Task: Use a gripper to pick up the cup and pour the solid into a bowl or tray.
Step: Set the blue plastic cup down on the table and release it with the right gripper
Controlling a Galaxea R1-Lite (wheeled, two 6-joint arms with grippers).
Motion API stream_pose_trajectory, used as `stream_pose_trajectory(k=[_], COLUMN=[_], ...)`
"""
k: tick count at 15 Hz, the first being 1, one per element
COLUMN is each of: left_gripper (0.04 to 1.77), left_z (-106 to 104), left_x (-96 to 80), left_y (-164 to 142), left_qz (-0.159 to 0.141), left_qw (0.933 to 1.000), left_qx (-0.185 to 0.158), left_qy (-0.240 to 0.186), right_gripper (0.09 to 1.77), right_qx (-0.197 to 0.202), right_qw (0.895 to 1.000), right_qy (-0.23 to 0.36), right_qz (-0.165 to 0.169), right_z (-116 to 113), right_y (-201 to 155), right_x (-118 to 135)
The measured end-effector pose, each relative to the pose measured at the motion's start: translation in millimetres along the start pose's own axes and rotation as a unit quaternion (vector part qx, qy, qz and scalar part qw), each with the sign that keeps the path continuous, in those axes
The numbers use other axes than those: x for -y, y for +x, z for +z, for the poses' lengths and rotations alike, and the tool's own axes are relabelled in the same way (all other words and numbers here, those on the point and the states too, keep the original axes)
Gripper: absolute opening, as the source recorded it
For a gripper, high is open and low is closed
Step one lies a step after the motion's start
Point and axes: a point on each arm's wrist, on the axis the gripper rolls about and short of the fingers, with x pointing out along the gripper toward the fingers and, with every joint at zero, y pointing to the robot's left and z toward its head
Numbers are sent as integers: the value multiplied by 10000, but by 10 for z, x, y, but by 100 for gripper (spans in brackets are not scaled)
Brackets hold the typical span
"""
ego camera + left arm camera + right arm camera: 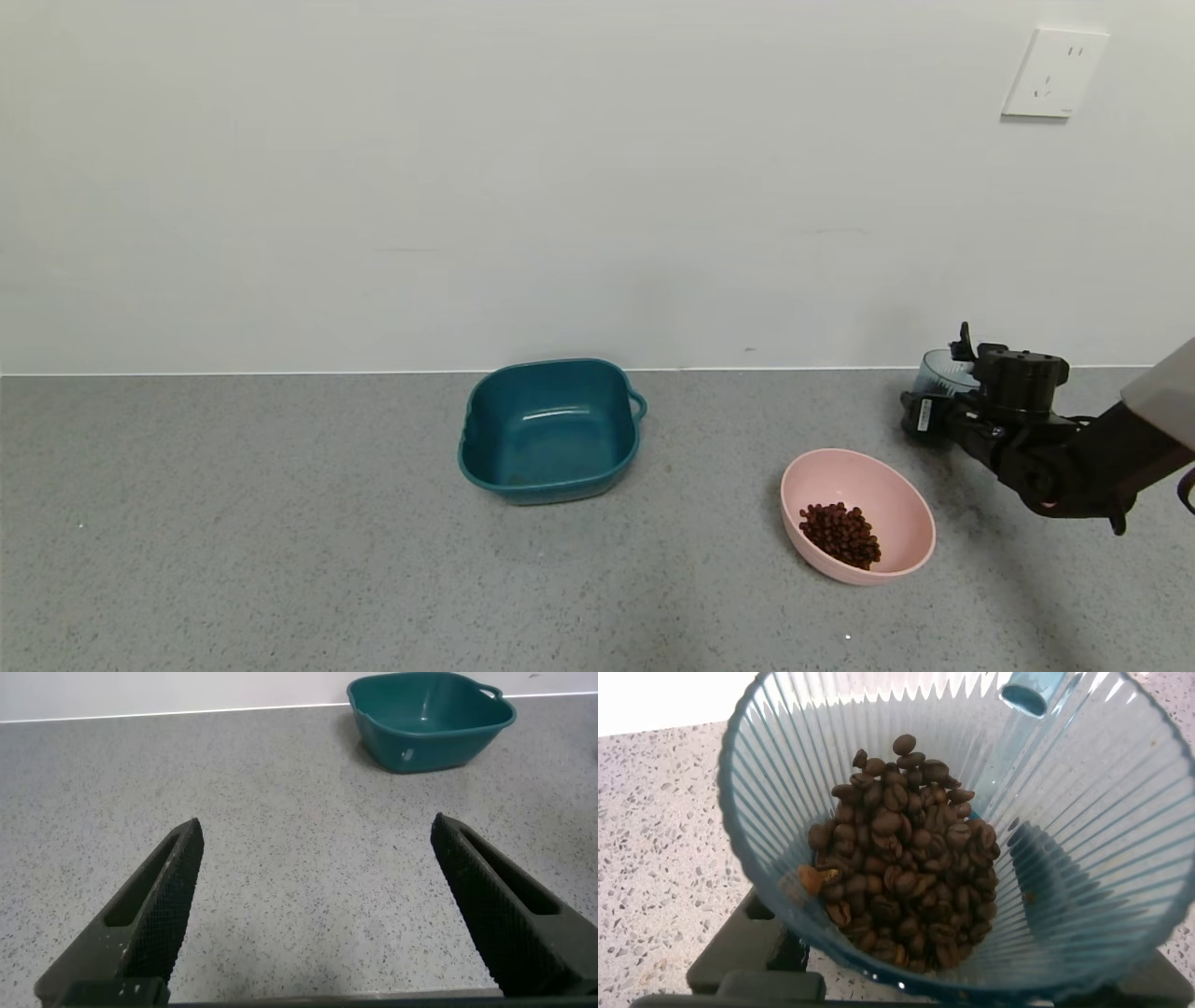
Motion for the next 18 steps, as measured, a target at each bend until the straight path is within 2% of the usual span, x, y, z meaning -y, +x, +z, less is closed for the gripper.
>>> stream_pose_trajectory(k=[7,16,18], left_gripper=[175,175,175], left_z=[0,0,0], left_x=[0,0,0], left_y=[0,0,0], left_qz=[0,0,0], left_qw=[10000,10000,10000], left_qx=[0,0,0], left_qy=[0,0,0], right_gripper=[155,166,167], right_qx=[-3,-111,-237], right_qw=[10000,9999,9995], right_qy=[-21,-51,-70], right_qz=[2,39,194], right_z=[4,59,69], right_y=[-19,-153,-209], right_x=[0,8,9])
